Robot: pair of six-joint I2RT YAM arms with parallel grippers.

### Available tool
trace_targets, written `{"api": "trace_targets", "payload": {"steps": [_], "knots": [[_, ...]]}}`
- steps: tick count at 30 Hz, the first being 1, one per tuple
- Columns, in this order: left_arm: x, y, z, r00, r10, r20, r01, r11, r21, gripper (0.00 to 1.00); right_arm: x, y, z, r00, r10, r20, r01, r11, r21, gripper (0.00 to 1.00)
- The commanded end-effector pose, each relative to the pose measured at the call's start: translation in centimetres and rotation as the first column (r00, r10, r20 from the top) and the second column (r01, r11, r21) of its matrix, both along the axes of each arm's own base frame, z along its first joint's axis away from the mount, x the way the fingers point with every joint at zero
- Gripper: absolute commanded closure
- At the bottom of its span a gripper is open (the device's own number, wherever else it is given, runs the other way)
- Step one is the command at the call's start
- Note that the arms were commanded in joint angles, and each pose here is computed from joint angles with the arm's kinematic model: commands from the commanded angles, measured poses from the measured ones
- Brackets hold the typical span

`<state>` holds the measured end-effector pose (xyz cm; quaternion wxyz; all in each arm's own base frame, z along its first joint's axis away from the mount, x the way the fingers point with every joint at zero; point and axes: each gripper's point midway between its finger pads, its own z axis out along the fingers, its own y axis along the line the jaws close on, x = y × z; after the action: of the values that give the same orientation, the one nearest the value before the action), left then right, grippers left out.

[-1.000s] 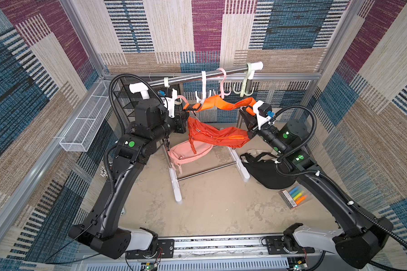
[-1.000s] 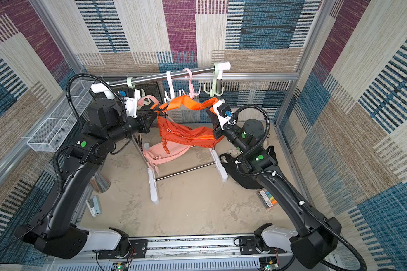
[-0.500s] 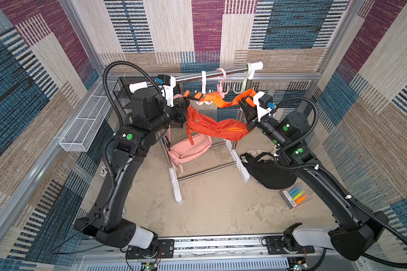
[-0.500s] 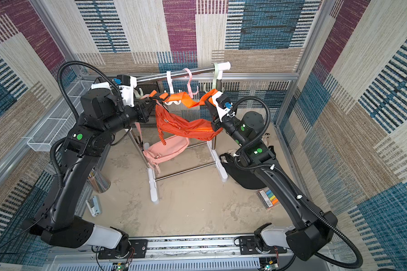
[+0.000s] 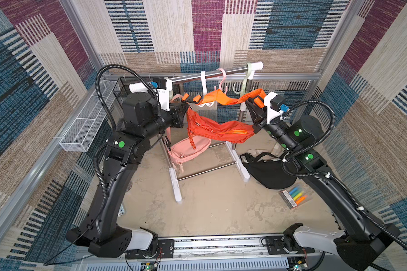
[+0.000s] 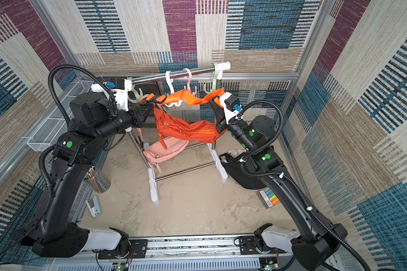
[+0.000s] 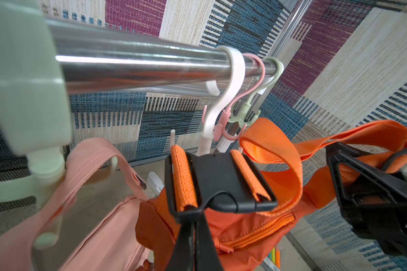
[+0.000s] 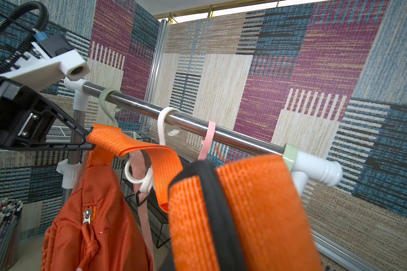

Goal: Take the bag off the hook
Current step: Pick up the bag from the hook, then place the bag inside the bag.

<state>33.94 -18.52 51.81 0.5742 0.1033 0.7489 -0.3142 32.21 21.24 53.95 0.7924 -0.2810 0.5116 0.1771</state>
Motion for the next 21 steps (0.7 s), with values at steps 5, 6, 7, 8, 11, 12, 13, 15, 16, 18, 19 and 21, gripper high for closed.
{"api": "trace_targets", "payload": {"steps": [5, 6, 7, 8, 11, 12, 13, 15, 16, 18, 19, 21], "knots": [[-2.1, -0.1, -0.1, 0.999, -0.045, -0.015, 0.044, 0.996, -0.080, 1.00, -1.5, -0.9, -1.5, 0.995, 0.024, -0.100, -0.019, 0.999, 0.050, 0.84], [-2.4, -0.2, -0.4, 0.998, -0.057, -0.023, 0.055, 0.995, -0.085, 1.00, -1.5, -1.0, -1.9, 0.992, 0.022, -0.123, -0.016, 0.999, 0.047, 0.84], [-2.6, -0.3, -0.7, 0.997, -0.066, -0.034, 0.063, 0.994, -0.090, 1.00, -1.5, -1.0, -2.3, 0.989, 0.022, -0.146, -0.015, 0.999, 0.045, 0.83], [-2.8, -0.3, -1.0, 0.997, -0.071, -0.043, 0.067, 0.993, -0.093, 1.00, -1.5, -1.0, -2.7, 0.986, 0.022, -0.167, -0.015, 0.999, 0.040, 0.83], [-3.3, -0.3, -1.7, 0.995, -0.082, -0.060, 0.075, 0.992, -0.101, 1.00, -2.0, -1.3, -3.7, 0.976, 0.028, -0.218, -0.018, 0.999, 0.049, 0.84], [-3.5, -0.3, -1.9, 0.994, -0.085, -0.065, 0.078, 0.992, -0.104, 1.00, -2.2, -1.5, -3.9, 0.973, 0.030, -0.231, -0.018, 0.998, 0.057, 0.84], [-3.7, -0.3, -1.9, 0.994, -0.089, -0.068, 0.082, 0.991, -0.106, 1.00, -2.4, -1.6, -4.1, 0.970, 0.033, -0.242, -0.018, 0.998, 0.065, 0.84], [-4.1, -0.3, -2.5, 0.991, -0.104, -0.084, 0.094, 0.990, -0.108, 1.00, -2.9, -2.1, -4.4, 0.964, 0.032, -0.265, -0.010, 0.996, 0.085, 0.84], [-4.3, -0.5, -2.8, 0.989, -0.112, -0.093, 0.102, 0.989, -0.111, 1.00, -3.2, -2.2, -4.6, 0.961, 0.033, -0.275, -0.009, 0.996, 0.090, 0.84], [-4.7, -0.6, -3.6, 0.985, -0.128, -0.115, 0.113, 0.985, -0.128, 1.00, -3.5, -2.6, -5.1, 0.952, 0.032, -0.306, -0.002, 0.995, 0.099, 0.84], [-4.8, -0.7, -4.0, 0.982, -0.137, -0.127, 0.120, 0.984, -0.134, 1.00, -3.7, -2.7, -5.3, 0.947, 0.032, -0.321, 0.001, 0.995, 0.102, 0.84], [-5.4, -1.0, -5.1, 0.974, -0.165, -0.152, 0.143, 0.979, -0.144, 1.00, -4.2, -3.1, -5.7, 0.935, 0.030, -0.353, 0.009, 0.994, 0.110, 0.85]]}}
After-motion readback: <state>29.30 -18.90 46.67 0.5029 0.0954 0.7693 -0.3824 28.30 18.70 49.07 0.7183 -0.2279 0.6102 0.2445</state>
